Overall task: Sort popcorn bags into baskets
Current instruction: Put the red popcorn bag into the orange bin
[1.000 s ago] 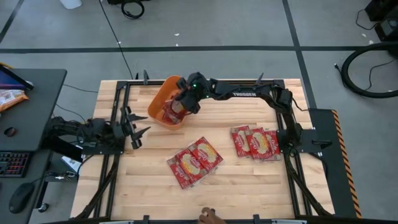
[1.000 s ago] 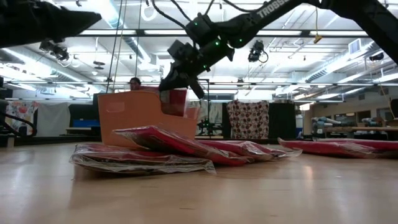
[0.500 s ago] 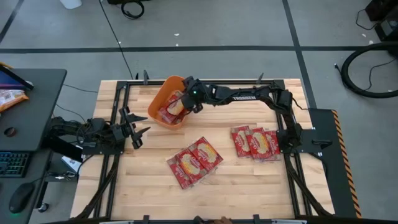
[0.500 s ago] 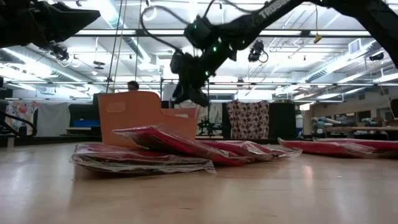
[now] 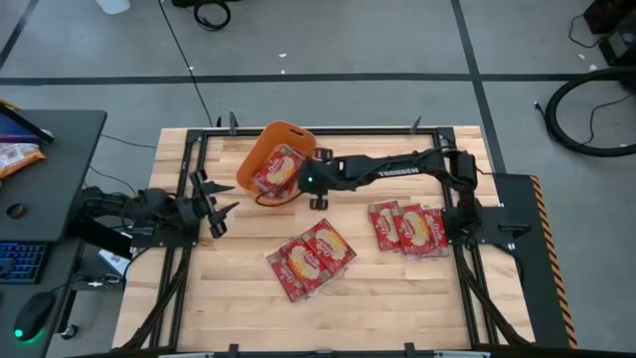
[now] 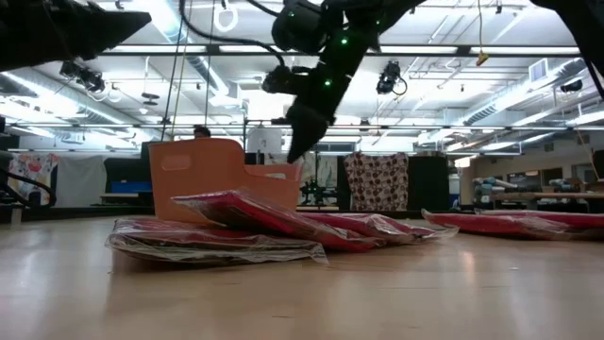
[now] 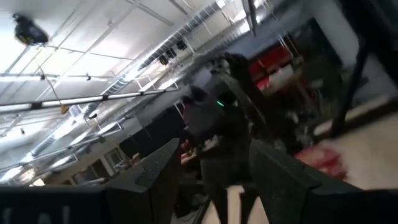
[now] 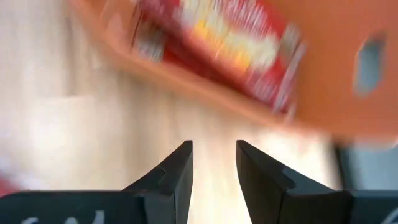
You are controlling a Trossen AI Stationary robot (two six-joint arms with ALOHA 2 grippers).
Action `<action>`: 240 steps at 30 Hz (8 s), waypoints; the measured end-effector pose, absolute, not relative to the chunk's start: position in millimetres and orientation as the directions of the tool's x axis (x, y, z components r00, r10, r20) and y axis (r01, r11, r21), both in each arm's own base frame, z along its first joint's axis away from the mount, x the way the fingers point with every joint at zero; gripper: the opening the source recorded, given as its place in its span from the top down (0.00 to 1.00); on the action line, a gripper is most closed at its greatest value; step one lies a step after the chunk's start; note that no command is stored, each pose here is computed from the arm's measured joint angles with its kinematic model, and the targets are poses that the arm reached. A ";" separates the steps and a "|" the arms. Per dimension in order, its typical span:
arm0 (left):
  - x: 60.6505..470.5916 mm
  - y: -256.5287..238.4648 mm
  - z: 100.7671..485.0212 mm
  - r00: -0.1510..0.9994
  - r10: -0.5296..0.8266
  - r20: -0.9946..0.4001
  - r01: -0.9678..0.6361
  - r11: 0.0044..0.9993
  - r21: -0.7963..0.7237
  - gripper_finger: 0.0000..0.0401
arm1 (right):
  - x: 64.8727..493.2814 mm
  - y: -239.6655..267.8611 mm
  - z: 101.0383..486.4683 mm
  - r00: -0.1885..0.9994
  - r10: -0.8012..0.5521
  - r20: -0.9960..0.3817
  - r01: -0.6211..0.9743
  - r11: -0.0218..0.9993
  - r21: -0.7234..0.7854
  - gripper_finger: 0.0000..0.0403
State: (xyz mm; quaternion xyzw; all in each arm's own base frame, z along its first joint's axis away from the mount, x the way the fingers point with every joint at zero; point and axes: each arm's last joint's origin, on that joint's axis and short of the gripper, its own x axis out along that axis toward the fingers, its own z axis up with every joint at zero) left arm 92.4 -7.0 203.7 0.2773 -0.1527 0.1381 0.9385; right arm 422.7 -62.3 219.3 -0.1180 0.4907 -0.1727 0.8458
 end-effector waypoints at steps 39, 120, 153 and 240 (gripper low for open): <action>88.1 -4.2 211.8 0.864 0.254 0.434 -0.359 0.916 0.178 0.52 | 319.9 30.3 134.1 -0.271 -0.136 -0.953 0.631 0.723 -0.282 0.71; 92.3 -9.9 204.9 0.921 0.072 0.382 -0.215 0.913 0.346 0.52 | 428.0 -141.6 222.0 0.832 -0.055 -0.552 -0.491 0.389 -0.779 0.97; 91.7 -8.1 206.1 0.912 0.129 0.390 -0.289 0.875 0.387 0.52 | 448.5 -136.6 207.9 0.780 -0.341 -0.525 -0.303 0.529 -0.793 0.71; 91.0 -0.7 202.4 0.862 0.390 0.323 -0.380 0.920 -0.096 0.52 | 237.0 -20.2 133.0 -0.299 -0.056 -0.953 0.729 0.632 -0.265 0.65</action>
